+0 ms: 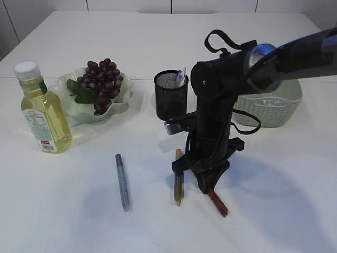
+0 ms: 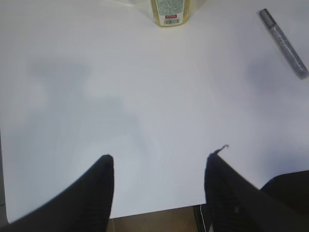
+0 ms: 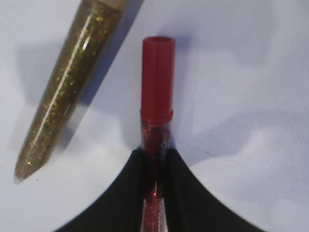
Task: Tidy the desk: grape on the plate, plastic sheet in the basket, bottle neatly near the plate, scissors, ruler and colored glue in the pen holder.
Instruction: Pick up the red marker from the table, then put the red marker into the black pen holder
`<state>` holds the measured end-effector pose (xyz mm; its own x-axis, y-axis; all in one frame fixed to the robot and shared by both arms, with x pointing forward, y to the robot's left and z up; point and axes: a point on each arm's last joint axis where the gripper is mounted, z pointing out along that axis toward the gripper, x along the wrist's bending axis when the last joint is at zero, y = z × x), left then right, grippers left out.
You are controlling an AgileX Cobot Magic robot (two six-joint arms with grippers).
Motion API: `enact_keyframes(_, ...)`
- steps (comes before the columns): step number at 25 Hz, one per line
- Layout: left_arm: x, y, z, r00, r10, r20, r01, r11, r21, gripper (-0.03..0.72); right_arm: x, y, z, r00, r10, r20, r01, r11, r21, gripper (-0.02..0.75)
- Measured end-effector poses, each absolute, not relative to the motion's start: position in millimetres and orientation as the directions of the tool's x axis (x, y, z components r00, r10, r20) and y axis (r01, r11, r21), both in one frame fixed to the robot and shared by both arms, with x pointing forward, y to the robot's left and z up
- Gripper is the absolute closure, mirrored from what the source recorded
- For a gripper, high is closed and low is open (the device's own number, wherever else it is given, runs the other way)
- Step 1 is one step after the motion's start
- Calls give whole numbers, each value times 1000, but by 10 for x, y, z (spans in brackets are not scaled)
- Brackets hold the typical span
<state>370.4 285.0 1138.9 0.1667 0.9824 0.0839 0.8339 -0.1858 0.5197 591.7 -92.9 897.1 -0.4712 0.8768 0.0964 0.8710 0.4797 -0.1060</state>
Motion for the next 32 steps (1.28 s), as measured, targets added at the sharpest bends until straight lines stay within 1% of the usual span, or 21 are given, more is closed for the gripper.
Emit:
enact_keyframes(3,3704,2850,11389,167,982,84,834,-186,520,254,5922,-927,8977,-471,877,96,871,480,-104,636)
enact_keyframes(12,3705,2853,11389,166,982,88,834,-187,520,254,5975,-893,9117,-475,874,101,870,484,-96,640)
enact_keyframes(15,3705,2853,11389,166,982,88,834,-187,520,254,5967,-897,9238,-476,874,101,873,483,-63,640)
enact_keyframes(19,3705,2854,11390,165,982,89,834,-188,519,254,5873,-955,9425,-478,873,97,878,477,40,641)
enact_keyframes(22,3705,2854,11390,165,982,89,834,-188,519,254,5748,-1040,9521,-480,873,82,872,465,153,642)
enact_keyframes(26,3705,2855,11390,165,982,90,834,-188,519,254,5568,-1162,9653,-484,873,63,836,439,329,643)
enact_keyframes(29,3705,2856,11390,165,982,91,834,-188,519,254,5515,-1205,9785,-490,870,48,772,408,488,643)
enact_keyframes(32,3705,2856,11390,165,982,91,834,-188,519,254,5518,-1214,9878,-500,865,30,706,387,593,644)
